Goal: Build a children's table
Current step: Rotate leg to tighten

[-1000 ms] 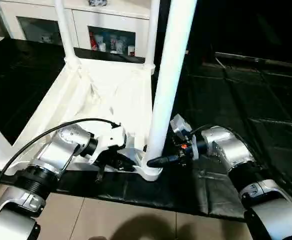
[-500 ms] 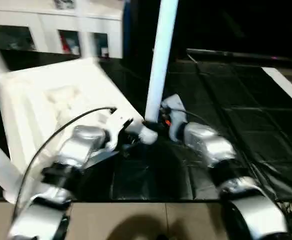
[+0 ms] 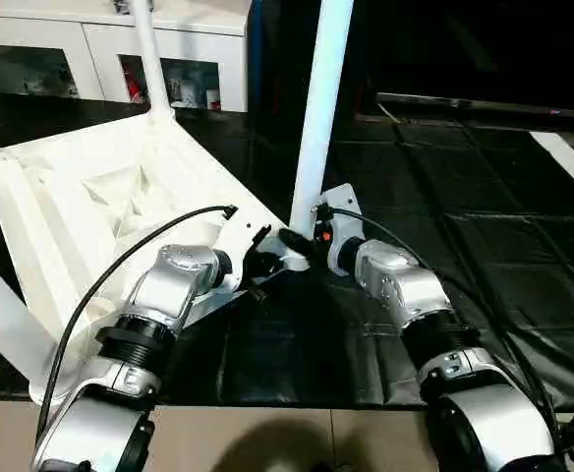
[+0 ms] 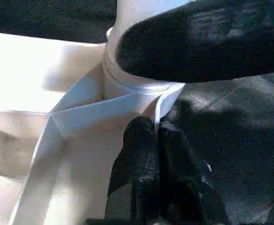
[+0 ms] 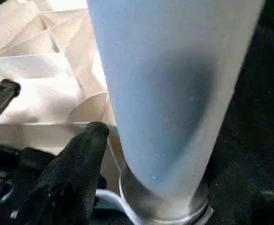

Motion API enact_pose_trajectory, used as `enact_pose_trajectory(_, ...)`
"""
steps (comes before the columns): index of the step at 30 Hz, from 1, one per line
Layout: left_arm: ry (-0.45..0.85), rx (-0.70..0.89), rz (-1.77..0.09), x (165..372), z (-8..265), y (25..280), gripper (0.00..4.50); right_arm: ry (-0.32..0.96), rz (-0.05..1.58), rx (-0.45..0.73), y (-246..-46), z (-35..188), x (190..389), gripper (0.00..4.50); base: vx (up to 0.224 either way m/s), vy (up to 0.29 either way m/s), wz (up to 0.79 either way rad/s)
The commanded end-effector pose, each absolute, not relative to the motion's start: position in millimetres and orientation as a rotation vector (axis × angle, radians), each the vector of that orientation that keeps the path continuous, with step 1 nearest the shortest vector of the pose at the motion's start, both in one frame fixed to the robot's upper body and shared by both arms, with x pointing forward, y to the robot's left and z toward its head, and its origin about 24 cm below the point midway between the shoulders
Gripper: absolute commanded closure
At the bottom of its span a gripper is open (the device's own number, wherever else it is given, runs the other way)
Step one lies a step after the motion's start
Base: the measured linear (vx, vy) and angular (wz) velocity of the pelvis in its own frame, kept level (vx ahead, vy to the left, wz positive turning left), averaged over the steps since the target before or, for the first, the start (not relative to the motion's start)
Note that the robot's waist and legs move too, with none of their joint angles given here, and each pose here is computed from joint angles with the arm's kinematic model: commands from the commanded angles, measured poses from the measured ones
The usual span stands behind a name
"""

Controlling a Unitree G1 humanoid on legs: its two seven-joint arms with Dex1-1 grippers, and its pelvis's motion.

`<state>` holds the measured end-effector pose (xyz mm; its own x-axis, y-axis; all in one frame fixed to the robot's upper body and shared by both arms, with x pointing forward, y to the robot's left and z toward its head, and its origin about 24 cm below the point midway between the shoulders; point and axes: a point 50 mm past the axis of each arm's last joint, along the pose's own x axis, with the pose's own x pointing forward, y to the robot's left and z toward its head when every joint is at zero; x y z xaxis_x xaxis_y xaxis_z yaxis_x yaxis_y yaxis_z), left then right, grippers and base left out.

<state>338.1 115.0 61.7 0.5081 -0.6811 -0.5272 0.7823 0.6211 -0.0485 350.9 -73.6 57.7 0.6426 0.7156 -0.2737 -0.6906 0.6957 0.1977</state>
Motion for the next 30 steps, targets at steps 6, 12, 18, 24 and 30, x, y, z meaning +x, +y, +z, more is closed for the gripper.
enact_pose_trajectory(6,0.492,0.223,-1.094,329.0,71.1,115.2,4.5,0.392,1.142,0.04,-90.8,52.1,327.3,0.49,0.0,0.0,0.0)
enact_pose_trajectory(12,0.539,0.292,-1.253,318.6,70.2,127.0,4.5,0.391,1.335,-0.012,-116.3,63.1,319.5,0.01,0.0,0.0,0.0)
enact_pose_trajectory(18,0.595,0.341,-1.513,300.7,69.1,133.3,4.5,0.453,1.494,-0.077,-128.6,68.0,315.1,0.01,0.0,0.0,0.0)
enact_pose_trajectory(24,0.636,0.4,-1.598,295.1,68.4,137.1,4.5,0.44,1.554,-0.084,-124.3,69.3,315.7,0.01,0.0,0.0,0.0)
enact_pose_trajectory(30,0.642,0.438,-1.633,293.2,70.2,139.9,4.5,0.441,1.596,-0.072,-119.3,67.5,314.5,0.38,0.0,0.0,0.0)
